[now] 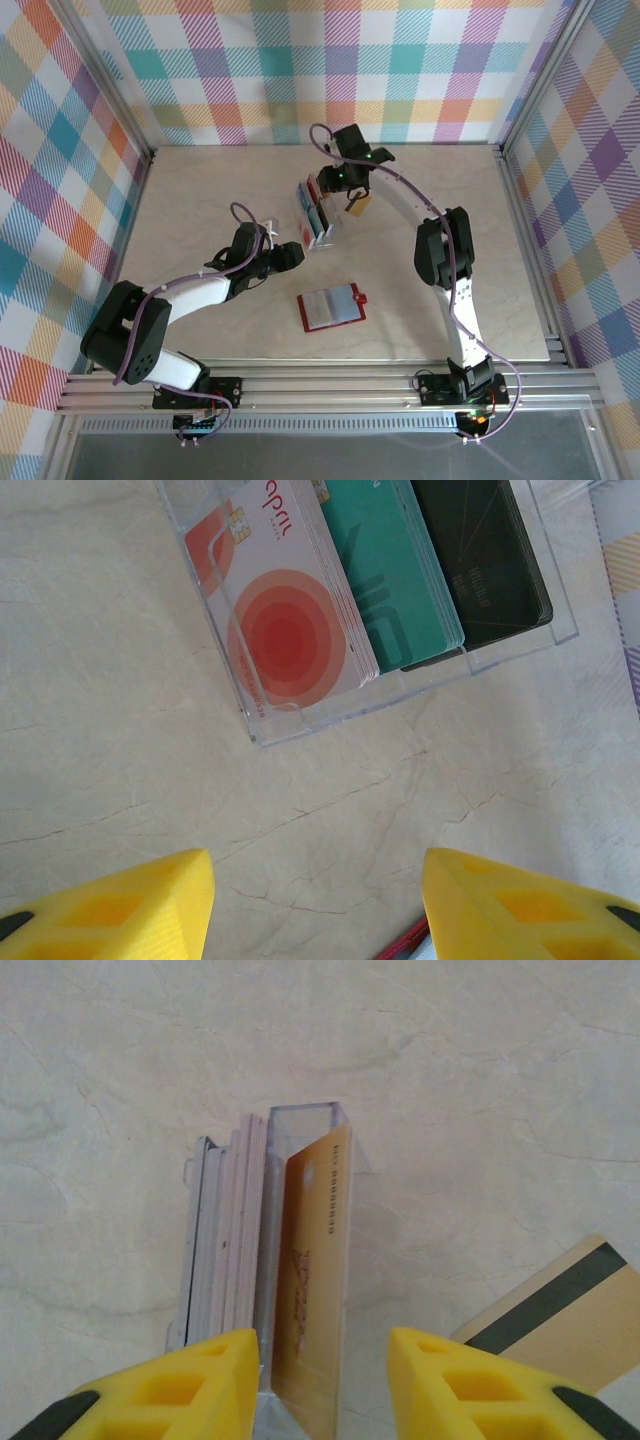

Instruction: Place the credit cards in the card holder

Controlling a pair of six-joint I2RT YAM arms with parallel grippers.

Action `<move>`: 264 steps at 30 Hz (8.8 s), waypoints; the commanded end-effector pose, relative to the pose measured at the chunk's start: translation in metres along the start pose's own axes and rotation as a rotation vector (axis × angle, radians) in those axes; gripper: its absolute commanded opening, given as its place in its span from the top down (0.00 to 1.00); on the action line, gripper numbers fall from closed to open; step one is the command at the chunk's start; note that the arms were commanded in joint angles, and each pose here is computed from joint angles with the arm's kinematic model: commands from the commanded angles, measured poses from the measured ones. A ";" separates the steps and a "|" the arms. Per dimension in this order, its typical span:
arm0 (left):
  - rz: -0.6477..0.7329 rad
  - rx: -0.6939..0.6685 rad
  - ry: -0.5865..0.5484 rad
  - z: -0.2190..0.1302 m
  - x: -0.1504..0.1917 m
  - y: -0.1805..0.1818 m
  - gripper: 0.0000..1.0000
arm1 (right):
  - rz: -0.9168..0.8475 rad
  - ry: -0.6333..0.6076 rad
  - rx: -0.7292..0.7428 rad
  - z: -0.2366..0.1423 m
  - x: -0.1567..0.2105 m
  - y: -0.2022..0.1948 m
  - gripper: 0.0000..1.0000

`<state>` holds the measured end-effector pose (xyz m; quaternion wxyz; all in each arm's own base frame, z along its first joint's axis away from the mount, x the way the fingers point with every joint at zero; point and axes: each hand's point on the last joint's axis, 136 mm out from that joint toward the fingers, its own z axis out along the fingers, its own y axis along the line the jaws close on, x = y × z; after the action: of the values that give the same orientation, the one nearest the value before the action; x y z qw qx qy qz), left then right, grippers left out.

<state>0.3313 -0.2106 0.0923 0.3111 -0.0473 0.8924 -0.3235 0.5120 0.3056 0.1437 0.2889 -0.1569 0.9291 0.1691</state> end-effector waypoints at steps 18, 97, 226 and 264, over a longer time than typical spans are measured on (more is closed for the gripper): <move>-0.005 0.014 -0.017 -0.002 -0.012 -0.004 0.43 | 0.017 0.072 -0.074 0.011 0.002 0.010 0.62; -0.144 0.068 0.074 0.093 -0.110 0.000 0.56 | 0.066 0.062 -0.334 -0.018 -0.011 0.049 0.76; -0.082 0.200 0.092 0.114 -0.165 -0.080 0.96 | 0.217 0.083 -0.310 -0.021 -0.015 0.013 1.00; -0.057 0.054 0.127 0.130 -0.141 -0.042 0.73 | 0.216 0.092 -0.359 -0.024 -0.014 0.018 1.00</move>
<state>0.5263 -0.2743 0.1132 0.2516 -0.0509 0.8941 -0.3670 0.5122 0.3039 0.1464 0.1832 -0.0919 0.9239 0.3231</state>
